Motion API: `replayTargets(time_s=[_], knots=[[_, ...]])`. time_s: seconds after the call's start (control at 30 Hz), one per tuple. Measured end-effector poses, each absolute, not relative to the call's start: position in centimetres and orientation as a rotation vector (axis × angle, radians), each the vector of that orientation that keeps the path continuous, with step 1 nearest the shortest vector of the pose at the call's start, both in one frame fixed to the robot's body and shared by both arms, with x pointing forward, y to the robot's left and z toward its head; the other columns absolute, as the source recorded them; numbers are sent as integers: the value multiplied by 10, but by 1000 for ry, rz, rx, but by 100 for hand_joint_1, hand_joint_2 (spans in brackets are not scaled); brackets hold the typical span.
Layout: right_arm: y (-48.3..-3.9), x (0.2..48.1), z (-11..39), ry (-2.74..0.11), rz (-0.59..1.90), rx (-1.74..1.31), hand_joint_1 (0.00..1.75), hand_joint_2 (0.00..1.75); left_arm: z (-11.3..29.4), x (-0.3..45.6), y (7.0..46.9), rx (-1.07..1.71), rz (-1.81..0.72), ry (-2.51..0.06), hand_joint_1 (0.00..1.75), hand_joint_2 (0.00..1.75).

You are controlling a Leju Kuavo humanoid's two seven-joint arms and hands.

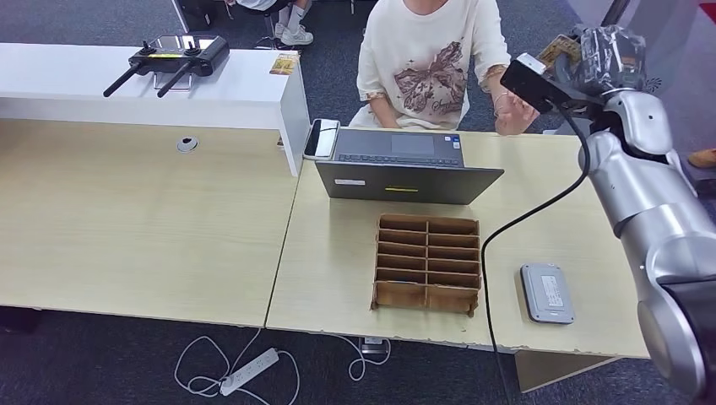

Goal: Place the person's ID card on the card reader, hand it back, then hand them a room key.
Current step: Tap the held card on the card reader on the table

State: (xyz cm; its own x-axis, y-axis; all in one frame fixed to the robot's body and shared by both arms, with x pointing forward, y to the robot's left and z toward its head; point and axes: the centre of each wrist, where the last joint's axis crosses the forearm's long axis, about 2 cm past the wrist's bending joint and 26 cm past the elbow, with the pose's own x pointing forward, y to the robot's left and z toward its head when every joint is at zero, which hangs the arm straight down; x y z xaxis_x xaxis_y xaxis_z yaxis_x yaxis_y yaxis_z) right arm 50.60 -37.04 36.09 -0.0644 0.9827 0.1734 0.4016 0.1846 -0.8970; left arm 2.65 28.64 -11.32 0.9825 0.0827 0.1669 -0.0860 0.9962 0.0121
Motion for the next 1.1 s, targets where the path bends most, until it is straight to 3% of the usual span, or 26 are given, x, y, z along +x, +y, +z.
replayTargets(time_s=[0.3, 0.63, 0.83, 1.1], knots=[[-396, 500, 346, -1766, 558, -778, 175, 175, -113, 23, 285, 24, 124, -169, 0, 175], [-467, 471, 313, -1811, 295, -232, 175, 175, -114, 20, 286, 27, 160, -161, 0, 175], [-511, 441, 286, -1804, 206, -116, 175, 175, -114, 18, 284, 31, 170, -153, 0, 175], [-524, 431, 278, -1799, 186, -104, 175, 175, -114, 18, 282, 33, 172, -152, 0, 175]])
